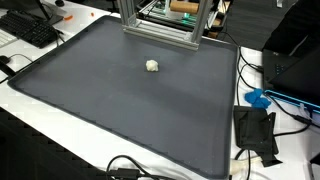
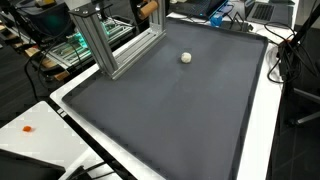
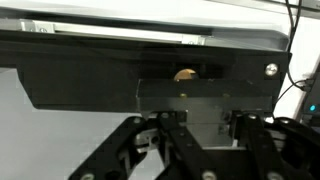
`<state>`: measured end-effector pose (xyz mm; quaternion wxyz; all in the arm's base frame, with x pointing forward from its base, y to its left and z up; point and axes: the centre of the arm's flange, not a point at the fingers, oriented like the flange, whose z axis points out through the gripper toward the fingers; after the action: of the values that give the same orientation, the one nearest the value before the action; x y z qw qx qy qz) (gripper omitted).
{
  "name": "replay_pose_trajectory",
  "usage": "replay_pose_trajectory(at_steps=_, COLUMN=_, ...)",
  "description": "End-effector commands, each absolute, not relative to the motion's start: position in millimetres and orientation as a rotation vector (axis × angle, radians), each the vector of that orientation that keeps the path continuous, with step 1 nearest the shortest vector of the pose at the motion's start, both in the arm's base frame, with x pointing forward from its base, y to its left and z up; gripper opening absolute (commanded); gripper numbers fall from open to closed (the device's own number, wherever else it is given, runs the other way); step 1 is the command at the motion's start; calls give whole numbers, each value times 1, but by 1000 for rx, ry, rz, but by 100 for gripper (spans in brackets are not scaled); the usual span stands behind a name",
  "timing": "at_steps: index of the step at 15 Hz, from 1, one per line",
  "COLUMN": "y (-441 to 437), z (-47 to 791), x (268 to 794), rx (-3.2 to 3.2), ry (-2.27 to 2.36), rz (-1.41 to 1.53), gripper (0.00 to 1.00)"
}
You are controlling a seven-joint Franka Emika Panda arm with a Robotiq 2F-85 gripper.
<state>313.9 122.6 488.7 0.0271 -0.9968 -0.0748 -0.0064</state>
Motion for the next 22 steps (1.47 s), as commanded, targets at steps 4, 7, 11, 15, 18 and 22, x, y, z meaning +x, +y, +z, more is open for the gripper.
replay_pose_trajectory(at_steps=4, y=124, z=538, x=337, rx=-3084, ry=-246, rz=-175, gripper=23)
replay_pose_trajectory(at_steps=7, y=124, z=537, x=333, rx=-3075, ry=-246, rz=-198, gripper=48)
replay_pose_trajectory(at_steps=11, y=123, z=543, x=344, rx=-3066, ry=-243, rz=-215, gripper=48)
replay_pose_trajectory(at_steps=15, y=130, z=548, x=353, rx=-3068, ry=-264, rz=-310, gripper=23)
replay_pose_trajectory(at_steps=18, y=143, z=556, x=374, rx=-3043, ry=-300, rz=-433, gripper=23)
replay_pose_trajectory(at_steps=22, y=147, z=540, x=409, rx=-3035, ry=-250, rz=-438, gripper=23)
